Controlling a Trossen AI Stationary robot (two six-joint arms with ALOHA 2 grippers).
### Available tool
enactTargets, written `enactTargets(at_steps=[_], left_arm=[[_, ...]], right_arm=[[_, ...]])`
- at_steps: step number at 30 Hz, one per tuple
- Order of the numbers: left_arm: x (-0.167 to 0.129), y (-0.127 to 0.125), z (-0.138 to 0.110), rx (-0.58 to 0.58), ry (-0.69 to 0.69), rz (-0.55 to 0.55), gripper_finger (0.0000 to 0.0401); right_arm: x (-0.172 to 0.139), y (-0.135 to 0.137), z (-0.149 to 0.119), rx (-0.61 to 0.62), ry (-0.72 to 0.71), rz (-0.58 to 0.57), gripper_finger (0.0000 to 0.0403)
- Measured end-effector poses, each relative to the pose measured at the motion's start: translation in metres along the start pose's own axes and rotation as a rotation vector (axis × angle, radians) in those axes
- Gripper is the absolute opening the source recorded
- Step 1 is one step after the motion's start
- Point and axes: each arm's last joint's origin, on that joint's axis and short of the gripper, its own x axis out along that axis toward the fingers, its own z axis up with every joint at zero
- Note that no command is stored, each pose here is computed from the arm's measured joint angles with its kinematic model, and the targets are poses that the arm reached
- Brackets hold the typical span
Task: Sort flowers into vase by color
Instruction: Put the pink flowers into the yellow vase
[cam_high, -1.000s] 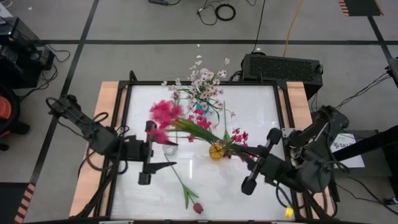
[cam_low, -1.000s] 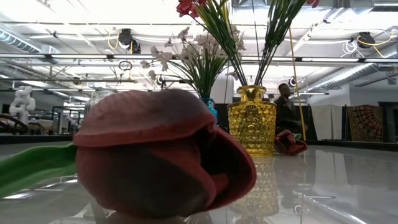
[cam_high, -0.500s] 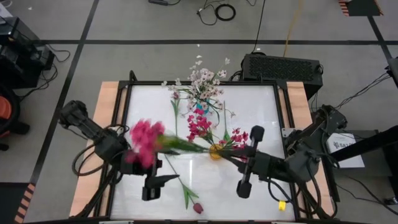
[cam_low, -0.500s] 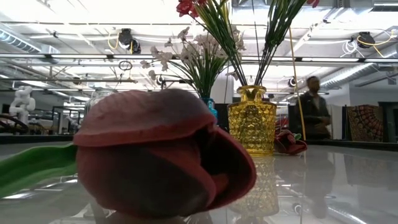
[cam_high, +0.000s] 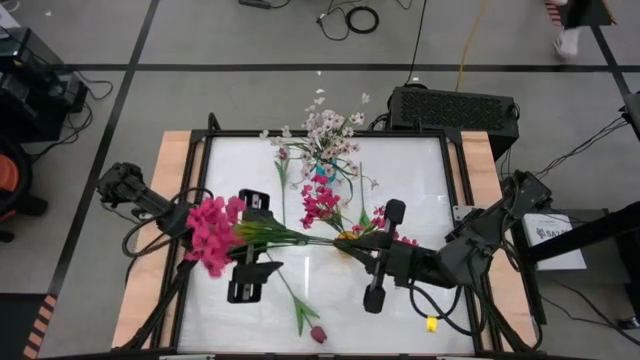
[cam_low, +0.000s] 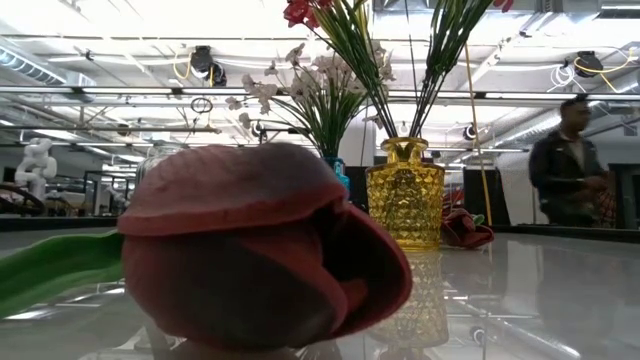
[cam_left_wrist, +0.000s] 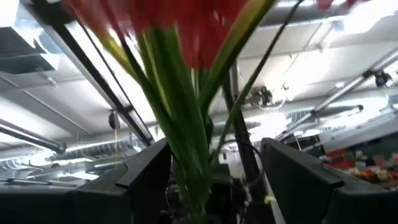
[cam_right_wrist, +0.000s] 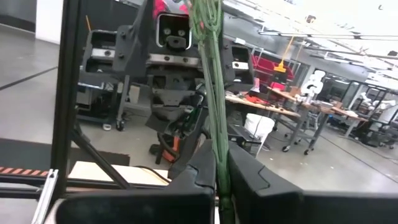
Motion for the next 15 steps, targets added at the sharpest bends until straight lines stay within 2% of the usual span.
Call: enactTargets(at_steps=[4,9,15], left_arm=[[0.000,0.001,-0.004,0.012,0.029,-0.012,0.0253],[0.002,0.006,-0.011,-0.006,0.028,0.000,0.0249],[0.003,0.013,-0.013,-0.009,0.021,0.017,0.0198]], right_arm=[[0.003,-0.003,0.000,-0.005,-0.002,-0.008,0.0006],[0.007,-0.005,-0.001,0.002,-0.017,0.036,0.0006],[0.009,-0.004,-0.003,-0.005,-0.013,0.037,0.0006]])
